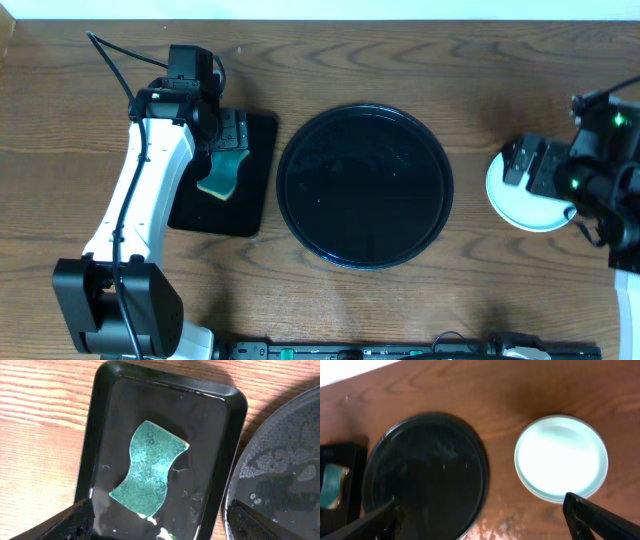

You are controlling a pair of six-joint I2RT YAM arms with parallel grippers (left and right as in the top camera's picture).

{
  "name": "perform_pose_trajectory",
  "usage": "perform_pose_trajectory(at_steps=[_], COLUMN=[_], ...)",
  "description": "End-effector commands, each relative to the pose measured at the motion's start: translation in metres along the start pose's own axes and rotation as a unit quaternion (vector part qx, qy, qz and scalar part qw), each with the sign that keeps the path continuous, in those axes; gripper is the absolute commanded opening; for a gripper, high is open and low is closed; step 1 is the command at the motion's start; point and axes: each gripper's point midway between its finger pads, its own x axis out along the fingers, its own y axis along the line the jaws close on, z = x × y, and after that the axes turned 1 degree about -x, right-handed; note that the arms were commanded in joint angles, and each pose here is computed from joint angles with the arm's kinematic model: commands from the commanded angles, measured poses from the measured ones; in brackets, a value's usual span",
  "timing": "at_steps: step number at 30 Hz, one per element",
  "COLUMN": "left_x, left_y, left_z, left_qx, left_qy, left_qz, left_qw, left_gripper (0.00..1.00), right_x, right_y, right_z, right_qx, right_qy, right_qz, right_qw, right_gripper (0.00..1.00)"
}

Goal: Clean dirty plates on tray and stack at the side

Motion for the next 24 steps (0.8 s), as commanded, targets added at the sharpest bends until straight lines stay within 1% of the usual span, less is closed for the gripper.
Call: perform_pose_trajectory(at_steps=[1, 4, 6, 10, 13, 17, 21, 23, 24], left_x=[0.0, 0.0, 0.0, 0.0, 0.0, 0.0, 0.0, 0.0, 0.0], left_y=[0.003, 0.003, 0.003, 0.003, 0.003, 0.003, 0.003, 0.003, 0.003], left_z=[0.002, 0.002, 0.002, 0.002, 0.002, 0.002, 0.002, 0.002, 0.002], left_qx=[-0.006, -0.006, -0.006, -0.006, -0.006, -0.006, -0.006, -0.006, -0.006], left_qy=[-0.001, -0.001, -0.001, -0.001, -0.001, -0.001, -0.001, -0.001, -0.001], left_qz=[0.007, 0.007, 0.007, 0.007, 0.007, 0.007, 0.007, 0.007, 0.007], left_qw=[1.0, 1.0, 1.0, 1.0, 1.0, 1.0, 1.0, 1.0, 1.0], left_gripper=[0.86, 0.86, 0.86, 0.86, 0.86, 0.86, 0.86, 0.86, 0.86], right_x=[-0.016, -0.021, -0.021, -0.018, -0.014, -0.007, 0.006, 0.012, 0.016], right_y=[0.007, 0.004, 0.0, 0.003, 0.004, 0.002, -0.002, -0.003, -0.003], right_z=[-0.013, -0.027, -0.027, -0.011, -0.005, -0.007, -0.019, -0.021, -0.02], right_qx=[-0.006, -0.003, -0.004, -0.059, -0.086, -0.095, -0.095, -0.099, -0.103], right_qy=[0.008, 0.029, 0.028, -0.003, -0.017, -0.018, -0.018, -0.038, -0.059], right_qz=[0.016, 0.008, -0.002, 0.004, 0.005, 0.003, 0.003, 0.005, 0.009], right_qw=[1.0, 1.0, 1.0, 0.998, 0.996, 0.995, 0.995, 0.994, 0.993], right_gripper=[0.99, 0.99, 0.99, 0.99, 0.99, 0.99, 0.99, 0.99, 0.99])
